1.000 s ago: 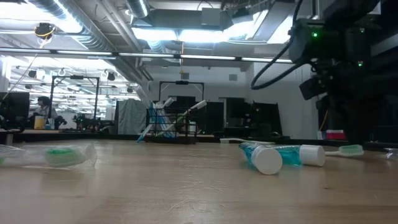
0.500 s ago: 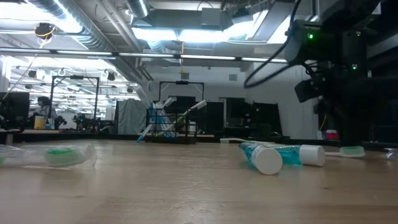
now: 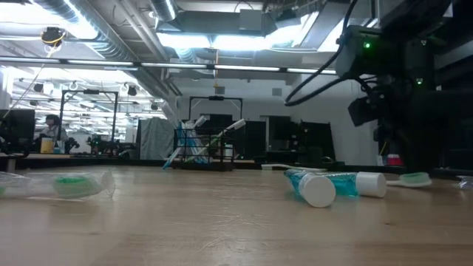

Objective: Pick & Place toothbrushing station
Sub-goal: Put the green toothbrush into the wire organizer

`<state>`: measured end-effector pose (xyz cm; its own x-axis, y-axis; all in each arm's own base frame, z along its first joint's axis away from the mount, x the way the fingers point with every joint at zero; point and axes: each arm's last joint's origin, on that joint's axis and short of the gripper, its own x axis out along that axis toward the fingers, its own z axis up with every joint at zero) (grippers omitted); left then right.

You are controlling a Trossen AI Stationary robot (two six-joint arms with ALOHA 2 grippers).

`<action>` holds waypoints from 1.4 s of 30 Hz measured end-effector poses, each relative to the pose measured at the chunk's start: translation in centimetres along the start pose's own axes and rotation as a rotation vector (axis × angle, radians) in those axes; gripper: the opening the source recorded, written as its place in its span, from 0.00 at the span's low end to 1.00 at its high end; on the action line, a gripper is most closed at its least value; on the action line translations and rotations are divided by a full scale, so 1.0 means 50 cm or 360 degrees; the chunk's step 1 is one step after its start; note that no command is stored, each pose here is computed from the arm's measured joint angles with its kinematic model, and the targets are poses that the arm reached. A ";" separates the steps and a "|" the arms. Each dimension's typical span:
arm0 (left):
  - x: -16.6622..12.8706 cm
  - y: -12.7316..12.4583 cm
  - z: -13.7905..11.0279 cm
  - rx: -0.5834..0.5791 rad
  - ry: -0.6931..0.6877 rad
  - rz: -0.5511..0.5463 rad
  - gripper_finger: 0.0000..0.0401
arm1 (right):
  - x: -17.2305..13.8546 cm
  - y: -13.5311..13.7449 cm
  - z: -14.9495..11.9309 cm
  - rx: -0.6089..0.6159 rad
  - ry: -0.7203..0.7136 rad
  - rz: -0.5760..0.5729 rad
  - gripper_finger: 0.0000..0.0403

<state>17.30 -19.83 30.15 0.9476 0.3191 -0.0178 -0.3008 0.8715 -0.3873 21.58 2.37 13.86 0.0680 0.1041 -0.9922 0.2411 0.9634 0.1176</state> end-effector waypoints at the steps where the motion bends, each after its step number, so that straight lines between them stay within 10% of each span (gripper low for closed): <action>1: 0.000 0.000 0.000 0.0000 0.0000 -0.0001 0.01 | 0.000 0.004 0.001 0.0005 -0.0010 0.0019 0.26; 18: 0.000 0.000 -0.001 0.0032 0.0002 0.0001 0.01 | -0.001 0.056 0.023 0.0125 -0.0267 0.0235 0.26; 42: 0.000 0.000 0.000 0.0010 0.0001 -0.0002 0.01 | -0.022 0.047 0.019 0.0191 -0.0199 -0.0136 0.26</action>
<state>17.29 -19.84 30.15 0.9479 0.3180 -0.0177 -0.3004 0.8743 -0.3813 22.98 4.26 15.29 0.1600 -0.0156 -0.9870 0.3645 0.9301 0.0444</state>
